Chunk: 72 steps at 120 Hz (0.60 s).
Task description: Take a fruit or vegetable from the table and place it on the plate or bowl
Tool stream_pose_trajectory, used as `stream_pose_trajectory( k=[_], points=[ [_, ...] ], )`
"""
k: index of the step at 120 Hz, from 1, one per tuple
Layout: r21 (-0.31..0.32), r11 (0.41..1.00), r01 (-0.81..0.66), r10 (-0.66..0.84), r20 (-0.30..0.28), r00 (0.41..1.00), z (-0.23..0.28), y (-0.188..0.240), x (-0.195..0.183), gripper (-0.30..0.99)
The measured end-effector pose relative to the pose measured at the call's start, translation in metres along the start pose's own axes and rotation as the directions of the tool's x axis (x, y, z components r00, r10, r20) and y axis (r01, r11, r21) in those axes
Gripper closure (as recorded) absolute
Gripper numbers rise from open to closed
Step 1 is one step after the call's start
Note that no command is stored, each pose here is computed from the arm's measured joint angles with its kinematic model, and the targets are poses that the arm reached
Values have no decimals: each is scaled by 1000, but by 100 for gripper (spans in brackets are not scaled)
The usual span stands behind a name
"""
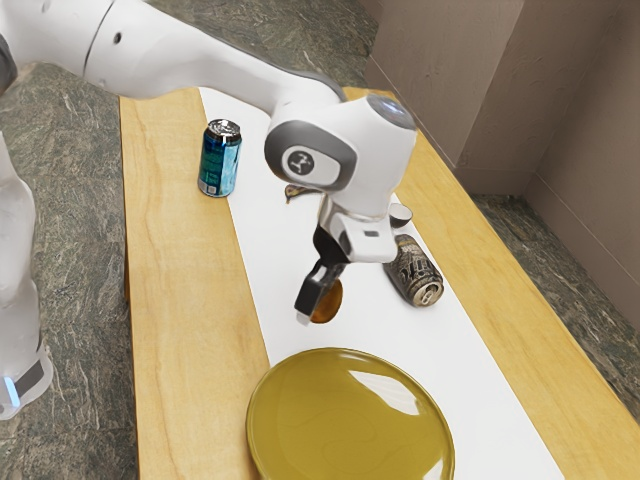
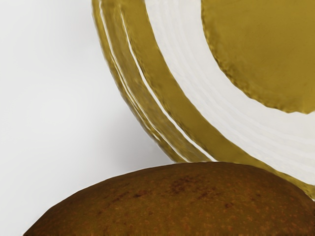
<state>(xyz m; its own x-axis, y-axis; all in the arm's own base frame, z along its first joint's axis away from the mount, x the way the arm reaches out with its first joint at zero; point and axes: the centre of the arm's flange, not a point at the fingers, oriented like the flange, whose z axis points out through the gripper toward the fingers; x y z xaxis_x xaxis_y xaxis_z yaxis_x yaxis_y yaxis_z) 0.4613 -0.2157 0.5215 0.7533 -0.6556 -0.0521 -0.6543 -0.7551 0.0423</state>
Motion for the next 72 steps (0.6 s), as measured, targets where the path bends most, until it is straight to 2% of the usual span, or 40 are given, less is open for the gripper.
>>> stream_pose_trajectory(
  k=[11,31,40,52,72],
  points=[
    [8,998,-61,61,0,998,-4,46,14,21],
    [7,993,-116,116,2,993,1,100,26,21],
    [2,994,-113,113,-1,994,3,108,28,21],
    [-1,992,-123,123,-11,992,3,123,32,8],
    [-13,993,-116,115,-42,992,-6,128,43,3]
  ],
)
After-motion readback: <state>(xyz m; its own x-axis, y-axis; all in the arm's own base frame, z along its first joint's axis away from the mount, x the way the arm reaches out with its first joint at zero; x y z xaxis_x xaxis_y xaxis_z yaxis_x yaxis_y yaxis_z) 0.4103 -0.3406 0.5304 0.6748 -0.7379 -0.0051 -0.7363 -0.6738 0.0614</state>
